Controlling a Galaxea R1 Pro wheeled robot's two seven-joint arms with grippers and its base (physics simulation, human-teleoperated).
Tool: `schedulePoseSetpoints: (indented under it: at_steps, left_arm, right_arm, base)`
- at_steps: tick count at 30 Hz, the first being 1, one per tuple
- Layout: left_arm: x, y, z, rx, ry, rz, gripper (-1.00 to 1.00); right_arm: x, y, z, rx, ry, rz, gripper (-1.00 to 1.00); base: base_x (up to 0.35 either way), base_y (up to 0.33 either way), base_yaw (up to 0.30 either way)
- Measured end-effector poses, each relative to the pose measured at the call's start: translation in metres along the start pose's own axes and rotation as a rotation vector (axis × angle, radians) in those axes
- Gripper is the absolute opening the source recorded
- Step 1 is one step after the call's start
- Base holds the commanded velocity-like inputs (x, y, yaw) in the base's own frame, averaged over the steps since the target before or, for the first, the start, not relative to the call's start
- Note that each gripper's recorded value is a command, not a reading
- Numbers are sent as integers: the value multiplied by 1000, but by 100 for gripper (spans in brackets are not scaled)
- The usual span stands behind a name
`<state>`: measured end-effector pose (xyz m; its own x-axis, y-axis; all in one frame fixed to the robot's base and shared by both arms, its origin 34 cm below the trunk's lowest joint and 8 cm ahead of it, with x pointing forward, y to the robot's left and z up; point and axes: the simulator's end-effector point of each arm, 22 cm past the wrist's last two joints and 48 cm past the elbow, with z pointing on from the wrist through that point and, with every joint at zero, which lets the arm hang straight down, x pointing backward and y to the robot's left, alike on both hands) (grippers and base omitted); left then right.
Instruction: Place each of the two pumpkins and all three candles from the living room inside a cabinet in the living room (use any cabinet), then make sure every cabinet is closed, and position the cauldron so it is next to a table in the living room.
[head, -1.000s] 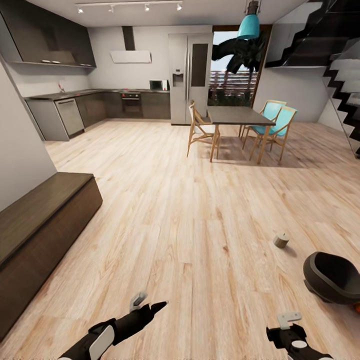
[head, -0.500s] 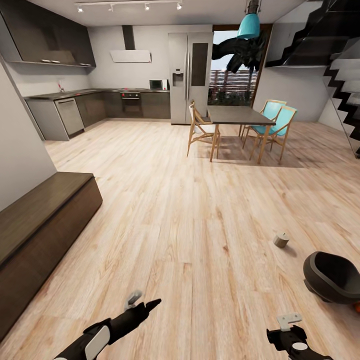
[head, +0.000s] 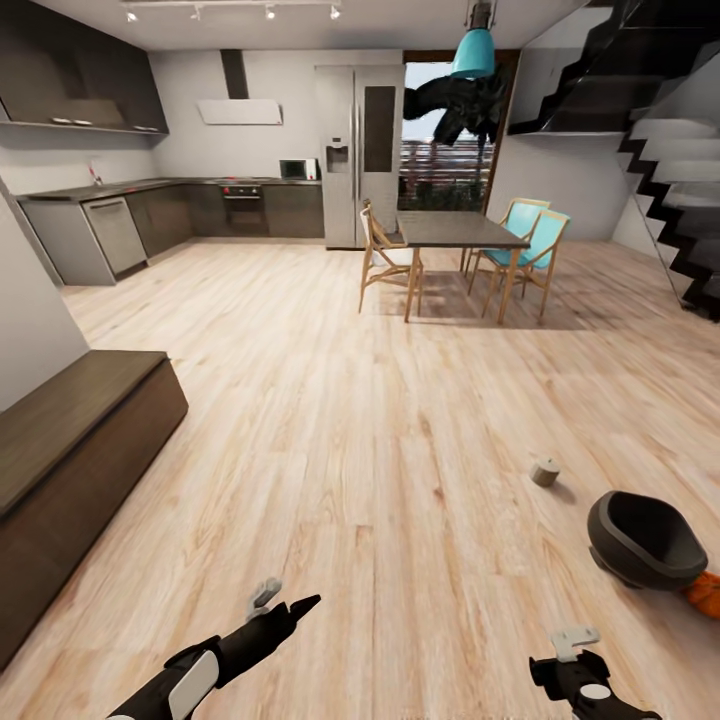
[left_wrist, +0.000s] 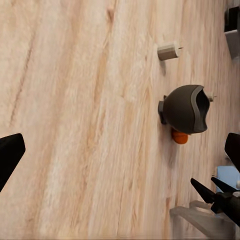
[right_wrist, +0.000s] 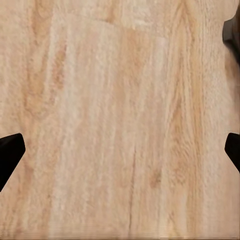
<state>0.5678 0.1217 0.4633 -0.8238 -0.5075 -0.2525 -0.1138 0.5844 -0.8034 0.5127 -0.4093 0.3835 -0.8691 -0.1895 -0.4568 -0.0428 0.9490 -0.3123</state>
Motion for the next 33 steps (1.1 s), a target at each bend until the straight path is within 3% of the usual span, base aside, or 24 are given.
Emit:
schedulePoseSetpoints:
  at_steps: [6,8,10,13,16,21,25,28,30,33]
  left_arm:
    - [-2,2,-1,-2,-6,-5,100]
    - [-8,2,-2,0,-27,-26,100]
    - [-23,5,-7,-1,-78,-79,100]
    - [-25,9,-14,-17,-88,-116,100]
    - [-26,8,-18,-28,-89,-123,100]
    - [-22,31,-25,-170,-69,-124,100]
    - [-9,44,-33,-239,-42,-147,100]
    - [29,86,-54,-408,19,-198,100]
    - [55,109,-72,-522,63,-227,100]
    - [71,118,-84,-592,94,-245,100]
  right_arm:
    - [-1,15,-1,-18,0,2,100]
    - [-1,16,-1,-19,1,2,100]
    - [0,17,-3,-21,3,2,100]
    - [-3,16,-8,-23,4,2,100]
    - [-3,17,-13,-29,9,1,100]
    - [-3,37,-24,-60,16,2,100]
    - [0,38,-32,-65,23,0,100]
    - [16,40,-40,-72,50,-6,100]
    - [50,51,-53,-90,100,-18,100]
    - [72,60,-66,-109,134,-34,100]
  base:
    - [0,0,-267]
    - [0,0,-245]
    - [0,0,-210]
    - [0,0,-177]
    - [0,0,-109]
    - [0,0,-13]
    - [0,0,0]
    - [0,0,0]
    - [0,0,0]
    - [0,0,0]
